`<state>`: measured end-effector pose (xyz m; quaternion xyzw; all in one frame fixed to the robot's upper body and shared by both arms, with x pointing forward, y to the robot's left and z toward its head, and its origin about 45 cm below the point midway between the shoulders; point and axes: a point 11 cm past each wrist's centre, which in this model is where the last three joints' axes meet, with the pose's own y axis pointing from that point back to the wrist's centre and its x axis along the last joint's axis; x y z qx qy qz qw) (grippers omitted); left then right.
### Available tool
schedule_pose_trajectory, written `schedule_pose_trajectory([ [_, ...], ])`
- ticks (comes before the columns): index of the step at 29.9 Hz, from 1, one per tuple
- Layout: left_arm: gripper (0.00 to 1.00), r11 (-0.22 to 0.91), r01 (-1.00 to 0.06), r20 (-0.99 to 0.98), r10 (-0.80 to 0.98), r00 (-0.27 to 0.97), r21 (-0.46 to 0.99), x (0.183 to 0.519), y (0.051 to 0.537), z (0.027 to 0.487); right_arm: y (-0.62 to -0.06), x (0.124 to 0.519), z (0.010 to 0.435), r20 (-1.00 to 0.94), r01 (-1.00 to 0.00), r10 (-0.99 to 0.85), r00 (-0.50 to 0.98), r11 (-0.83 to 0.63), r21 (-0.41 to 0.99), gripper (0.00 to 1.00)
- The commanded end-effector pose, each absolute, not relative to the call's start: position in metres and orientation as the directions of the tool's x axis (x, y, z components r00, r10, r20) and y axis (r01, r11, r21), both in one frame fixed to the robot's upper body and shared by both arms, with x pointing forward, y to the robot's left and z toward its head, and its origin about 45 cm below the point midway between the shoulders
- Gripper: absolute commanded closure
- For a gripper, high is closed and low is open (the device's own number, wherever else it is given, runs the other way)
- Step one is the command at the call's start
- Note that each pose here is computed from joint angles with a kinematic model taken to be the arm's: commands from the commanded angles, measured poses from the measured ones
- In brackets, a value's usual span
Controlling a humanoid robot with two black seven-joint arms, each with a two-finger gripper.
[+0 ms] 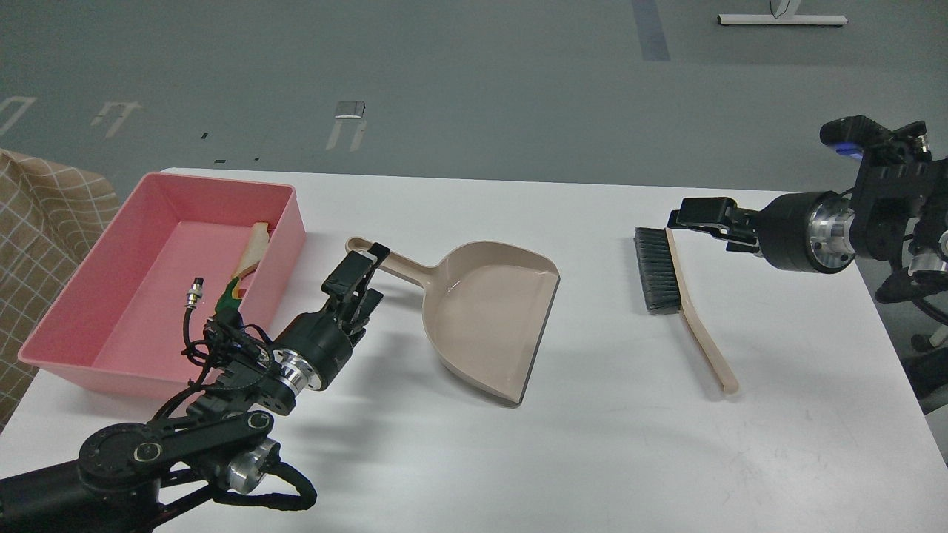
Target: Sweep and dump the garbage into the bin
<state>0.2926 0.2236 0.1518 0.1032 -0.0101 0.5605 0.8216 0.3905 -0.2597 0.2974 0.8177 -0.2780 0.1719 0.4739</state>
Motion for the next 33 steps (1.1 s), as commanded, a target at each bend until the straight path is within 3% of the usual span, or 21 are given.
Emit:
schedule_pose_trajectory([
  [1, 0.03, 0.368, -0.920, 0.125, 0.915, 0.384, 0.139, 0.291, 0.222, 0.162, -0.253, 0.396, 0.313, 0.562, -0.644, -0.318, 0.764, -0.426, 0.635, 0.01],
  [15, 0.03, 0.438, -0.899, 0.132, 0.890, 0.436, 0.013, 0.308, 0.202, 0.214, -0.243, 0.403, 0.359, 0.470, -0.662, -0.468, 0.749, -0.559, 0.498, 0.01],
  [23, 0.03, 0.436, -0.896, 0.127, 0.896, 0.425, -0.083, 0.342, 0.193, 0.261, -0.246, 0.426, 0.408, 0.325, -0.717, -0.639, 0.697, -0.639, 0.279, 0.02],
  [33, 0.03, 0.391, -0.899, 0.206, 0.913, 0.352, -0.196, 0.386, 0.207, 0.323, -0.256, 0.454, 0.432, 0.038, -0.764, -0.764, 0.645, -0.644, 0.020, 0.06],
])
